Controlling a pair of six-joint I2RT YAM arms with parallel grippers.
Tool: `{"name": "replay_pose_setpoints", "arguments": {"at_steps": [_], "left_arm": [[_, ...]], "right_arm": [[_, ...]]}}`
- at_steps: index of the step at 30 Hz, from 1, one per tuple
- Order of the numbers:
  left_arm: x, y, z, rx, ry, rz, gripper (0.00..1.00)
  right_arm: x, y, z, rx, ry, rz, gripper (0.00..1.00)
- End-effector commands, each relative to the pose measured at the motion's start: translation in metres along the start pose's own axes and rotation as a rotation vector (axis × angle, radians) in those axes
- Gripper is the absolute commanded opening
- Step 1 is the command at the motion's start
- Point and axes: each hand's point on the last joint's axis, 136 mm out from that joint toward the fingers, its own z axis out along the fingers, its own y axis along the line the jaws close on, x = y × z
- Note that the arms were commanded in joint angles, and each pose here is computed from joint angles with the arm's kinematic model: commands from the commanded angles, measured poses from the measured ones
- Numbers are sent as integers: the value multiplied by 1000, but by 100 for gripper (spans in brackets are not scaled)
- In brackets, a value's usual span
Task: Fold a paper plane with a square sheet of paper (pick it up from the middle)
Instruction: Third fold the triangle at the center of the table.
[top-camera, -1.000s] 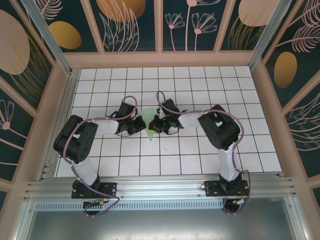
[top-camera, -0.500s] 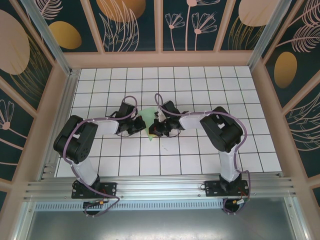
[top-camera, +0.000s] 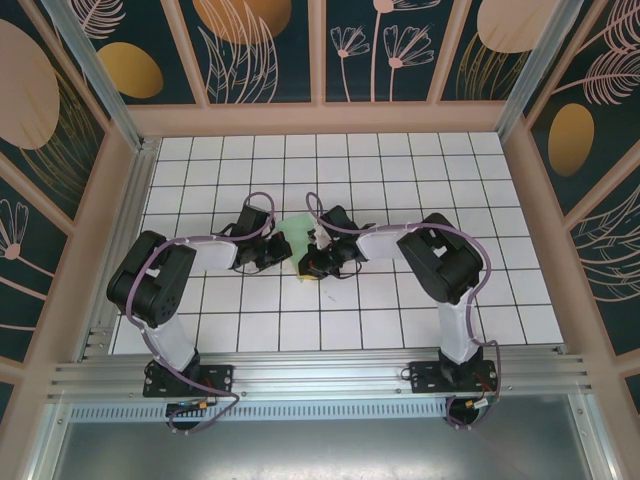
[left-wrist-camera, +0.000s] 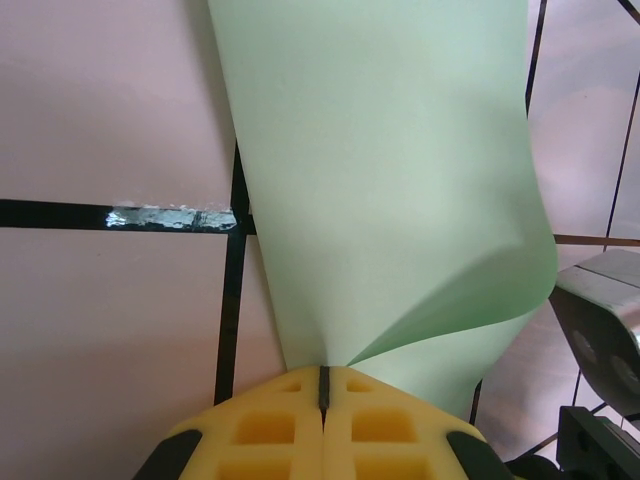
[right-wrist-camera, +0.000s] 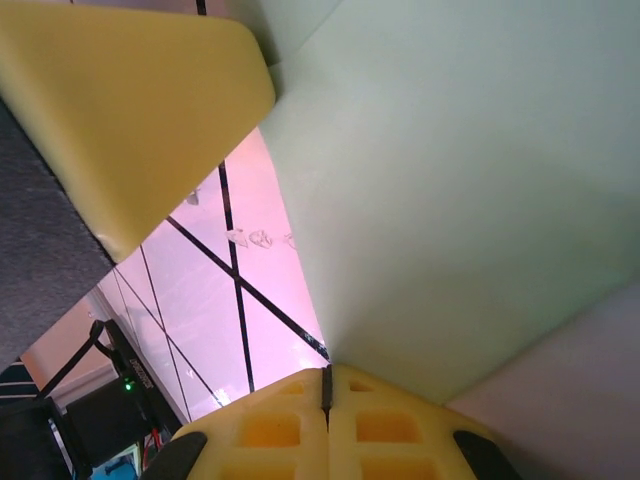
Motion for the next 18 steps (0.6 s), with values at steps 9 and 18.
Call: {"name": "replay_pose_setpoints", "arguments": {"at_steps": [9, 18], "left_arm": [[9, 27, 1, -93, -5, -25, 0], [8, 29, 0, -101, -11, -31, 0]], "right_arm": [[20, -15, 12, 67, 65, -21, 7], [33, -30, 15, 202, 83, -66, 7]]}}
